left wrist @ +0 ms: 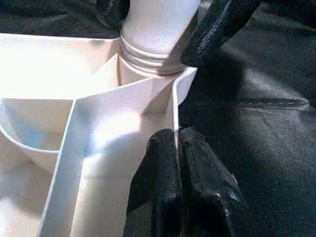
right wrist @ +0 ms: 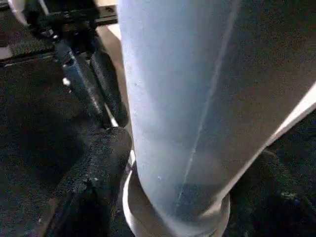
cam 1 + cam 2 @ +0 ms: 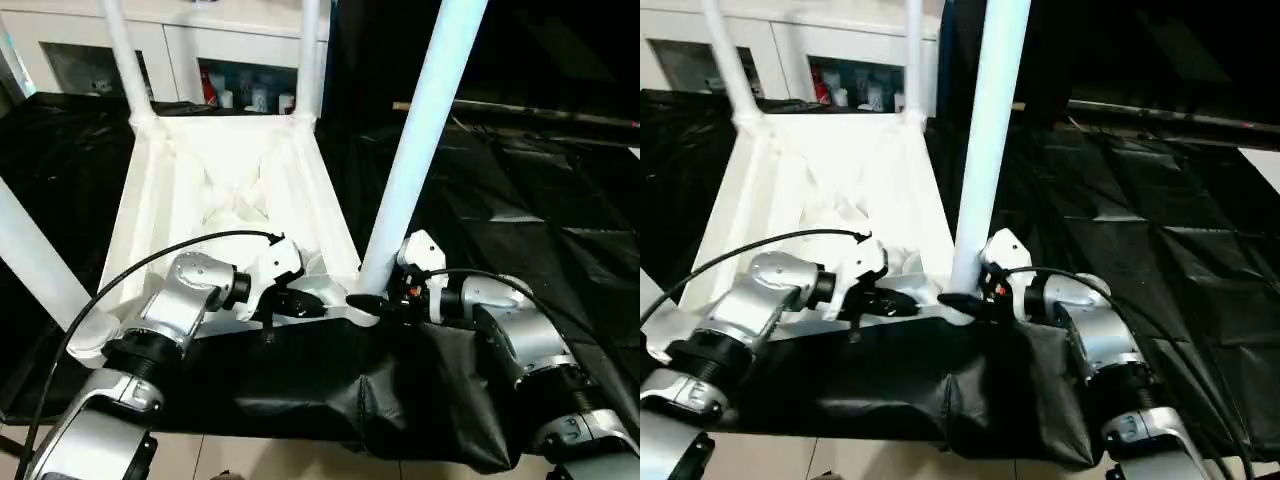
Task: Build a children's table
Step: Rotate leg to tighten
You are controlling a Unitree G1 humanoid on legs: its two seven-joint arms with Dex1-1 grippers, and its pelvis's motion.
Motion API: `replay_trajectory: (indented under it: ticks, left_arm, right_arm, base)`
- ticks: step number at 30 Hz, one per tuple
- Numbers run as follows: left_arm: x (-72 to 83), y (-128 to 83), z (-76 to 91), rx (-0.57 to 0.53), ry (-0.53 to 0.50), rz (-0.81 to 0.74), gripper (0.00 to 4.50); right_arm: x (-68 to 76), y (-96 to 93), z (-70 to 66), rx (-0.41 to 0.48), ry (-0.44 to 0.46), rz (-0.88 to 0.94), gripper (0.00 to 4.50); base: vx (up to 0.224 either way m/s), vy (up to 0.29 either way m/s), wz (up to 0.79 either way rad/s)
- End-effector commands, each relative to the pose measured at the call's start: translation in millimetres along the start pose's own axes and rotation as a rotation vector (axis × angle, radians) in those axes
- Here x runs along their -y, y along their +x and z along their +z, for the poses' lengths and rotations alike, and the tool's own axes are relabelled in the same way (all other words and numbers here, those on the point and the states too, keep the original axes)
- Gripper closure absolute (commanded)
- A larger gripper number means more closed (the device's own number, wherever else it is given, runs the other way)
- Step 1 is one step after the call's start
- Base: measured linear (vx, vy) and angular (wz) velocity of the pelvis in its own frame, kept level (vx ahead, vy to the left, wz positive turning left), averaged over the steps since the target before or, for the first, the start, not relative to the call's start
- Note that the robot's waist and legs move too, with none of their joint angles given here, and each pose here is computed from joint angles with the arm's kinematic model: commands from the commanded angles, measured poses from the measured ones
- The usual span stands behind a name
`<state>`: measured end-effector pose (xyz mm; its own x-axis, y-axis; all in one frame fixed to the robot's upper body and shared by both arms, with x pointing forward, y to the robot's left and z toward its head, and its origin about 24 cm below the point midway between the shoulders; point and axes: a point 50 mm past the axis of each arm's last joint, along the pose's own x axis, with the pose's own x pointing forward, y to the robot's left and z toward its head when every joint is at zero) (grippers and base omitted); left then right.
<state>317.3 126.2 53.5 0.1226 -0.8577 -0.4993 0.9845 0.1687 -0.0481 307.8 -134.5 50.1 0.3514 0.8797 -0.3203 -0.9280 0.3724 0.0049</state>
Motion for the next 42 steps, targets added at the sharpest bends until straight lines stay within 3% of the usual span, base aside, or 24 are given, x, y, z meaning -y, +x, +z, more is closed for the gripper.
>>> replay_trajectory:
  ticks: [1, 12, 17, 21, 25, 28, 31, 34, 35, 36, 38, 42]
  left_arm:
    - [5.2, 8, 10.2, 0.048, 0.029, -0.050, 4.50]
    - [6.2, 5, 9.1, 0.055, 0.025, -0.048, 4.50]
    - [5.2, 7, 8.8, 0.056, 0.027, -0.019, 4.50]
    - [-4.7, 14, 8.7, 0.052, 0.010, 0.142, 4.50]
    - [-16.2, 31, 8.9, 0.017, -0.056, 0.366, 4.50]
    - [-19.0, 45, 12.0, 0.008, -0.105, 0.474, 4.50]
    - [-15.6, 60, 16.4, -0.005, -0.115, 0.502, 4.50]
    - [-8.7, 74, 22.1, -0.001, -0.106, 0.483, 4.50]
    - [-8.1, 75, 22.5, 0.001, -0.103, 0.481, 4.50]
    - [-6.3, 78, 23.8, 0.014, -0.086, 0.470, 4.50]
    - [-6.4, 78, 23.8, 0.019, -0.081, 0.472, 4.50]
    - [-8.0, 71, 19.9, 0.027, -0.079, 0.455, 4.50]
  right_arm:
    - [-9.3, 5.0, -4.4, -0.017, 0.007, 0.073, 1.52]
    - [-14.5, 7.7, -8.3, -0.015, 0.052, 0.112, 2.30]
    - [-14.9, 8.2, -11.2, -0.004, 0.072, 0.091, 2.44]
    - [-9.4, 13.9, -19.8, 0.032, 0.154, -0.076, 2.46]
    - [0.5, 32.5, -32.2, -0.005, 0.243, -0.407, 2.49]
    - [4.3, 47.3, -32.9, -0.012, 0.334, -0.594, 2.49]
    - [1.4, 63.1, -27.3, -0.011, 0.367, -0.645, 2.49]
    - [-7.4, 80.9, -15.8, -0.023, 0.264, -0.583, 2.49]
    - [-7.8, 81.6, -14.9, -0.017, 0.267, -0.577, 2.49]
    - [-8.7, 83.1, -10.7, 0.029, 0.290, -0.534, 1.95]
    - [-8.0, 82.8, -9.8, 0.052, 0.312, -0.526, 1.79]
    - [-7.7, 75.3, -8.1, 0.078, 0.266, -0.438, 1.36]
  base:
    - [0.000, 0.000, 0.00]
    - [0.000, 0.000, 0.00]
    - [0.000, 0.000, 0.00]
    - [0.000, 0.000, 0.00]
    - [0.000, 0.000, 0.00]
    - [0.000, 0.000, 0.00]
    - [0.000, 0.000, 0.00]
    - [0.000, 0.000, 0.00]
    - [0.000, 0.000, 0.00]
    - [0.000, 0.000, 0.00]
    - [0.000, 0.000, 0.00]
    - [0.000, 0.000, 0.00]
